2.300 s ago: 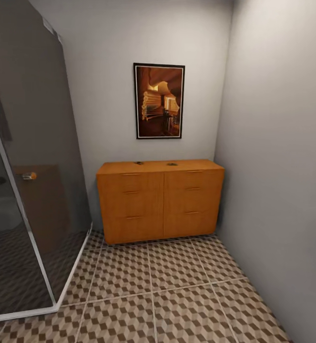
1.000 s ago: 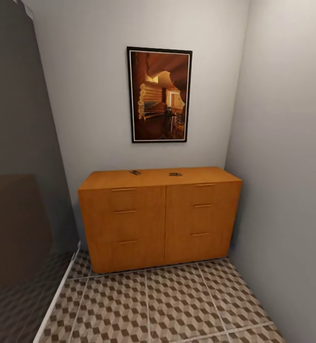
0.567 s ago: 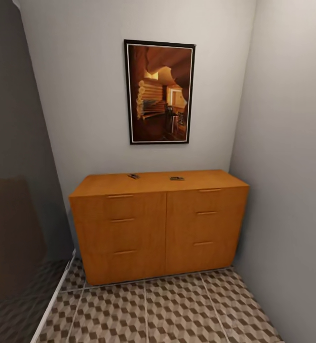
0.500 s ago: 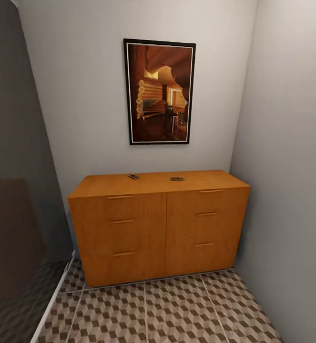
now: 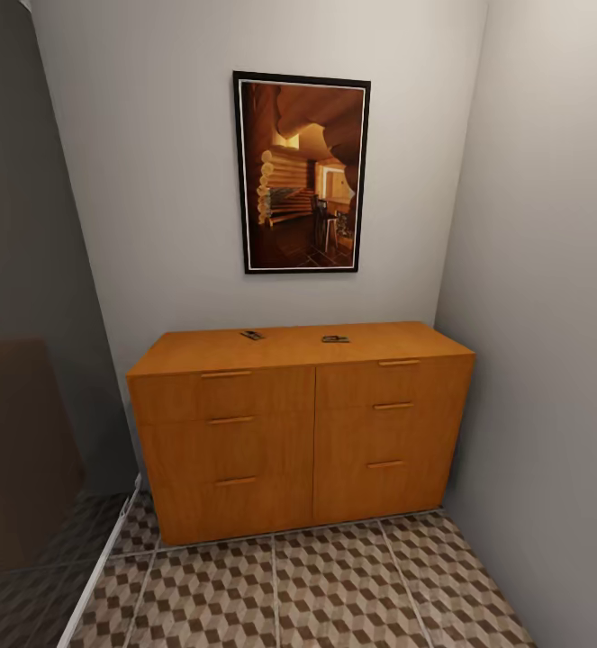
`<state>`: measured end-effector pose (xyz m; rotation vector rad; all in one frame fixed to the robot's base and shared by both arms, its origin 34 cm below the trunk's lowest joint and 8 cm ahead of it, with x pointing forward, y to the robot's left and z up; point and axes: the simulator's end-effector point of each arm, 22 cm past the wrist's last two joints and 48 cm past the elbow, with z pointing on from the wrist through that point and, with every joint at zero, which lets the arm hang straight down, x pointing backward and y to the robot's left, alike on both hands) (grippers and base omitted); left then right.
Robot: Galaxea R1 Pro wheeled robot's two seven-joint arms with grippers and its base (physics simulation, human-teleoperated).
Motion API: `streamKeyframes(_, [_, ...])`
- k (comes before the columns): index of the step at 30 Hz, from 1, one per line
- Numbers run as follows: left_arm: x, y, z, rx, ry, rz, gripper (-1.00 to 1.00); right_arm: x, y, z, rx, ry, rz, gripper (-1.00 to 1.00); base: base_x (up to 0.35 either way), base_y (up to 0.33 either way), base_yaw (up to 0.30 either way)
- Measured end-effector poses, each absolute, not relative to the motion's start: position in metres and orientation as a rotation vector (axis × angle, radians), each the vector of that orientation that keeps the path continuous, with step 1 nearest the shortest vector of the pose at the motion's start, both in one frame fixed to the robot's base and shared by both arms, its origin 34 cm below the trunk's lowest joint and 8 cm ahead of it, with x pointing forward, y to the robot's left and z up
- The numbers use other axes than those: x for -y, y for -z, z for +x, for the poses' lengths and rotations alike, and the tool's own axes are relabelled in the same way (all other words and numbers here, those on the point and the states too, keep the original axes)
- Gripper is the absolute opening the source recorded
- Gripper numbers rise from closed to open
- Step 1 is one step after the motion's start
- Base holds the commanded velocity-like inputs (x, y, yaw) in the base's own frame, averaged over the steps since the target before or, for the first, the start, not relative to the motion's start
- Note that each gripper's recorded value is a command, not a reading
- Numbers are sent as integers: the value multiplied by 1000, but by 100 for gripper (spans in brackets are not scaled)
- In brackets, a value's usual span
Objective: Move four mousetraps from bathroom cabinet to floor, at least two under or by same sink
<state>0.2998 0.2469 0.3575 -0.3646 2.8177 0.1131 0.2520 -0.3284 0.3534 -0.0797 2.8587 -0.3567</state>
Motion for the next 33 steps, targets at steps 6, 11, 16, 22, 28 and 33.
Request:
streamKeyframes(6, [-247, -358, 300, -2818, -112, -366, 100, 329, -354, 253, -2855, 358, -81, 100, 1, 0, 0])
streamKeyframes(11, [-247, -358, 300, -2817, -111, -366, 100, 329, -354, 254, -2851, 356, -81, 100, 0, 0, 0])
streamKeyframes(16, [-248, -358, 300, -2815, -113, -365, 100, 328, -354, 254, -2850, 355, -80, 100, 0, 0, 0])
streamKeyframes(22, [-249, -358, 300, -2814, -115, -364, 100, 330, -354, 254, -2848, 357, -79, 100, 0, 0, 0])
streamKeyframes(28, [-249, -358, 300, -2816, -114, -363, 100, 330, -354, 254, -2847, 358, -79, 100, 0, 0, 0])
streamKeyframes(33, [-249, -357, 300, -2817, -114, -363, 100, 330, -354, 254, -2848, 358, -70, 100, 0, 0, 0])
